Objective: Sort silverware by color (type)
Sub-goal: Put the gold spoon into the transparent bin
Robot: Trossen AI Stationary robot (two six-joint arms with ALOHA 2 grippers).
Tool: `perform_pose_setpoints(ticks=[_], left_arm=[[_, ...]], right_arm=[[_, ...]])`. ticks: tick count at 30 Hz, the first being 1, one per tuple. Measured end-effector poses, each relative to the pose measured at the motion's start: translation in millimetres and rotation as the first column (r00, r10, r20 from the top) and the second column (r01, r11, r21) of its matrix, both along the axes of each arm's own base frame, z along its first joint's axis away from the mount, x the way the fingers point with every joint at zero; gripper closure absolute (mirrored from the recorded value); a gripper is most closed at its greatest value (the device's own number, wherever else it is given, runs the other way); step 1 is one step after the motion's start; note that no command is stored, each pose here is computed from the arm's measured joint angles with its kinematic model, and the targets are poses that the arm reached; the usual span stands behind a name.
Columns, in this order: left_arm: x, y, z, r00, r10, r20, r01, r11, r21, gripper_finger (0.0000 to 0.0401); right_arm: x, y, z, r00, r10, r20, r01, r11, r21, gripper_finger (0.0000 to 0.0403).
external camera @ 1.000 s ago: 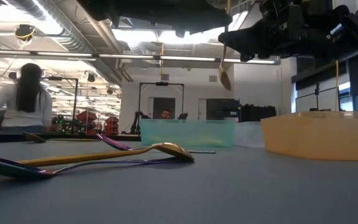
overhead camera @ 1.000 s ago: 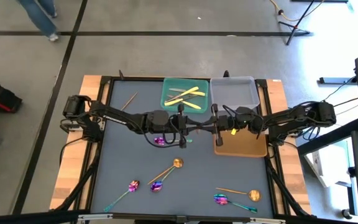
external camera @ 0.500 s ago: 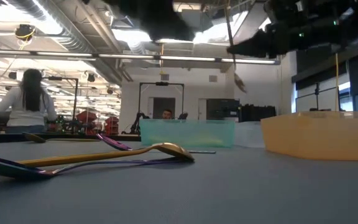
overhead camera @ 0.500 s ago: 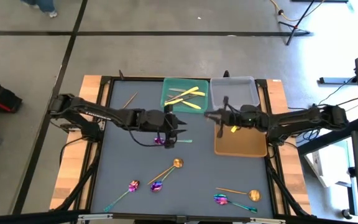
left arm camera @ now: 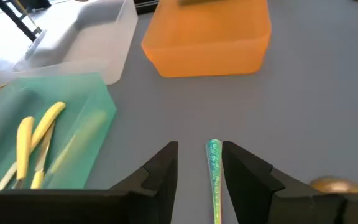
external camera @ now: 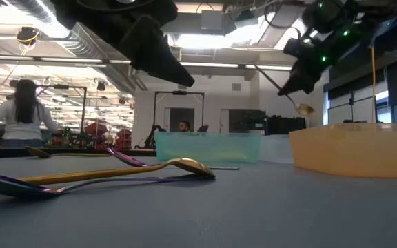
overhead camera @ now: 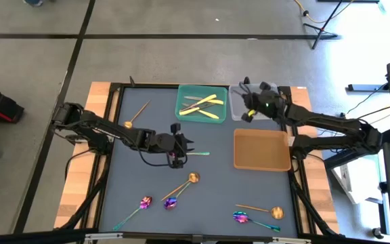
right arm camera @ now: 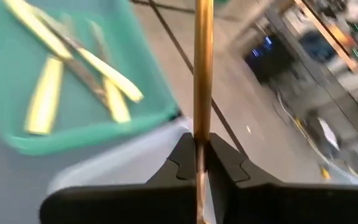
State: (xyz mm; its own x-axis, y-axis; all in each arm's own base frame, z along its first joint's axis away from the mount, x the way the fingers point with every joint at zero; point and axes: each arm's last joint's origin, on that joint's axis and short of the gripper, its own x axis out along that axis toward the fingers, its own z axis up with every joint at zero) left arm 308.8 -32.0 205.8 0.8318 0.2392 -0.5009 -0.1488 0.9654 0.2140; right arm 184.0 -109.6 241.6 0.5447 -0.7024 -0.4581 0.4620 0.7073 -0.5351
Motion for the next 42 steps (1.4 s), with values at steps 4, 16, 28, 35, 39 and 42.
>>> perform_pose_setpoints(ticks=[4,16,28,35,39,42], left_arm=[[0.8,4.4,0.6,1.0,0.017,0.009,-0.017,1.0,-0.005,0.0282],[1.0,5.9,0.6,0.999,0.031,0.013,-0.03,0.999,-0.022,0.0282],[0.9,5.8,0.6,0.999,0.029,0.013,-0.029,0.999,-0.024,0.0282],[1.2,5.8,1.0,0.999,0.03,0.019,-0.029,0.999,-0.025,0.0282],[1.2,5.9,1.1,0.999,0.032,0.02,-0.032,0.999,-0.029,0.0282],[1.3,7.6,1.3,0.998,0.063,0.028,-0.062,0.997,-0.037,0.0282]], right_arm=[[-7.1,-21.8,-10.0,0.998,-0.061,-0.032,0.063,0.997,0.045,0.0399],[-24.1,-75.4,-58.8,0.963,-0.177,-0.204,0.218,0.955,0.201,0.0397],[-24.6,-84.6,-74.2,0.949,-0.253,-0.186,0.298,0.914,0.276,0.0353],[-22.4,-88.1,-64.2,0.941,-0.286,-0.181,0.326,0.912,0.25,0.0262],[-18.4,-86.2,-39.2,0.965,-0.25,-0.082,0.263,0.916,0.304,0.0222],[-11.9,-75.0,-18.8,0.988,-0.143,0.057,0.115,0.934,0.339,0.0207]])
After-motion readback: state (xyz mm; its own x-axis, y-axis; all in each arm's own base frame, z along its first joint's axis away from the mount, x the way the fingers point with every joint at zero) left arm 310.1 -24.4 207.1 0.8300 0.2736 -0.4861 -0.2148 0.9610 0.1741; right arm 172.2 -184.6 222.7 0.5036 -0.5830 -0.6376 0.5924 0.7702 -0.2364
